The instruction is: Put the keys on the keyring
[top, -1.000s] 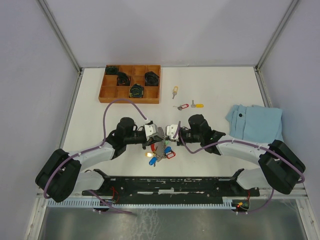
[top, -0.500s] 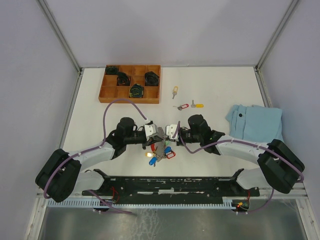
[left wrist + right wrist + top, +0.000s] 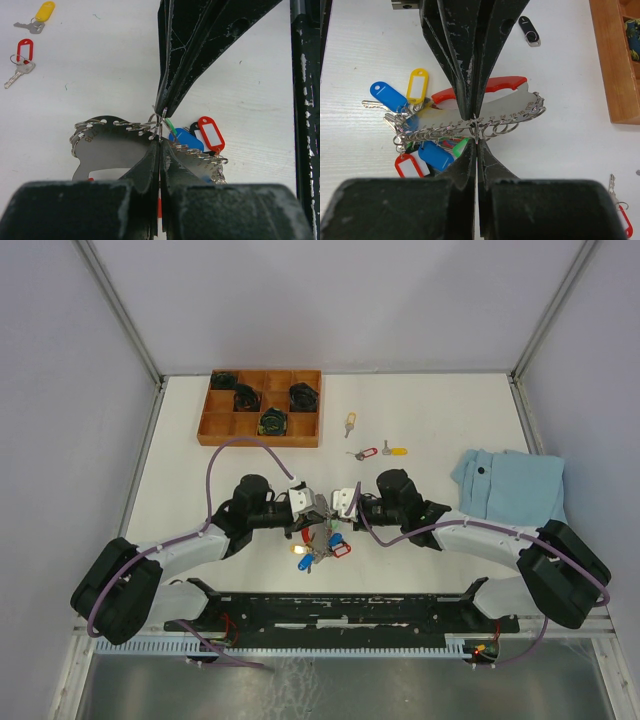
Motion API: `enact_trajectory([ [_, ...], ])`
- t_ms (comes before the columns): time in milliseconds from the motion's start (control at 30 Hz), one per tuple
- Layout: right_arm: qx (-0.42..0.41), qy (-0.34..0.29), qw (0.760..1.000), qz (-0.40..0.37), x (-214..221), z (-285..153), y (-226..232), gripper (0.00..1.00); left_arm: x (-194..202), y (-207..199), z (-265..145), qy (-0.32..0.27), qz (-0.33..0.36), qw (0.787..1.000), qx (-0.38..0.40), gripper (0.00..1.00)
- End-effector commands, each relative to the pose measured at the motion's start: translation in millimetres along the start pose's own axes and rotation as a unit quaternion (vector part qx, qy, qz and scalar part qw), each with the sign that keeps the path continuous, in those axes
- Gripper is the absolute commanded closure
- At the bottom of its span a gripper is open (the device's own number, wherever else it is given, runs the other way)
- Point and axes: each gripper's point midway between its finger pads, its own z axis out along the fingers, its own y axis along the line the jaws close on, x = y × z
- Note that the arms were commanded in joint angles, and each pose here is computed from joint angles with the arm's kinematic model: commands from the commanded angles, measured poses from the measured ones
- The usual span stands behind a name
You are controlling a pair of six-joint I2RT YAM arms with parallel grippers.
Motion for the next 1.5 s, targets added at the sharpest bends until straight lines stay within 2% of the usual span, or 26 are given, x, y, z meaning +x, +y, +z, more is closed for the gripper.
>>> enact_trajectory([
  [0,0.024,-0.022,0.999,-0.01,-14.7,-3.5,-11.5,1.0,-18.9,5.1,3.2,-0.03,0.03,0.999,-0.001,0.97],
  [733,-0.006,-0.032,0.999,-0.006,-18.5,0.8,-3.3,1.0,-18.0,4.5,4.1,-0.03,0.03,0.999,0.002,0.97],
  [1467,0.012,-0.019,1.0,-0.002,-12.0,-1.9,-7.7,0.99,-20.0,3.3,3.0,-0.034,0.035,0.999,0.004,0.97],
])
